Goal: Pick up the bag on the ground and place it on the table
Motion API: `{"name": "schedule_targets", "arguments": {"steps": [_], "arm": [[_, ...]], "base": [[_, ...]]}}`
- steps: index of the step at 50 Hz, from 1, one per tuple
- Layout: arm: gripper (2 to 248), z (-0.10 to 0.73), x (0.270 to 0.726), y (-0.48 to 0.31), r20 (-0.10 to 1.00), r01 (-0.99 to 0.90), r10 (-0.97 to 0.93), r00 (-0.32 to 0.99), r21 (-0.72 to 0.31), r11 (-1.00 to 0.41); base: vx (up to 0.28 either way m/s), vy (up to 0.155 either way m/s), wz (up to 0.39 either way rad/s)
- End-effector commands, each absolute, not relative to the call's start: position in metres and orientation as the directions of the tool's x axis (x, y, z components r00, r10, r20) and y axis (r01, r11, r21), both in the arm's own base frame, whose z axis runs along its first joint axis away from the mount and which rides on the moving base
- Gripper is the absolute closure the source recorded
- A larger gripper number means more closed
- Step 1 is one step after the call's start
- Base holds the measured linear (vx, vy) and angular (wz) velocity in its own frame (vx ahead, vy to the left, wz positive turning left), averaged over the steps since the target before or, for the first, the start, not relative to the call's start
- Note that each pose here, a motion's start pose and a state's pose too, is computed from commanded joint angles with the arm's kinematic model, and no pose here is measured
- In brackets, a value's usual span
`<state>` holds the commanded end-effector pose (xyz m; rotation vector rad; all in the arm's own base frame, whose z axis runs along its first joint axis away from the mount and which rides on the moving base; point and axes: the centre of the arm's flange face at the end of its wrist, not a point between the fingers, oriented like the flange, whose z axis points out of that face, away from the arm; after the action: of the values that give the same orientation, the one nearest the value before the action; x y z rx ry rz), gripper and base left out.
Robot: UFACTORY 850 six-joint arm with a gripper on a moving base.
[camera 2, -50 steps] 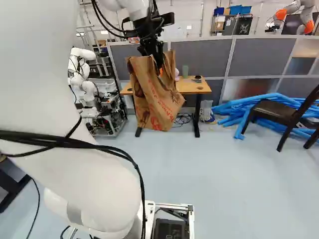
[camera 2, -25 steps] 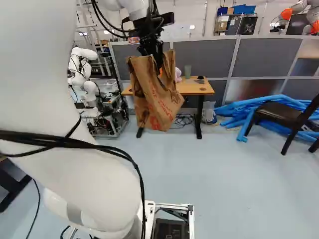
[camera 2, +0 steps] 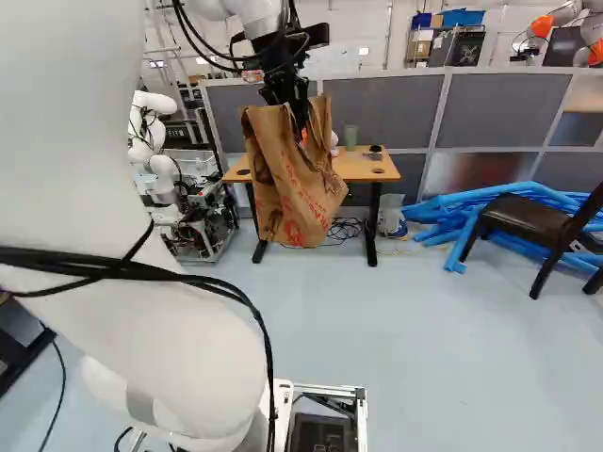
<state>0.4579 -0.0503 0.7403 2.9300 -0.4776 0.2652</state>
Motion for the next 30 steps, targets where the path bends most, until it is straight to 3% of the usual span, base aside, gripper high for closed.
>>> {"name": "schedule_targets", "arguments": {"steps": [30], "arm": [[229,0.7403,0.4579,-0.0503,0.2,-0.327,-0.299,0.933,0.129,-0.936]], "base": [[0.117,-0.136,0.007]]}}
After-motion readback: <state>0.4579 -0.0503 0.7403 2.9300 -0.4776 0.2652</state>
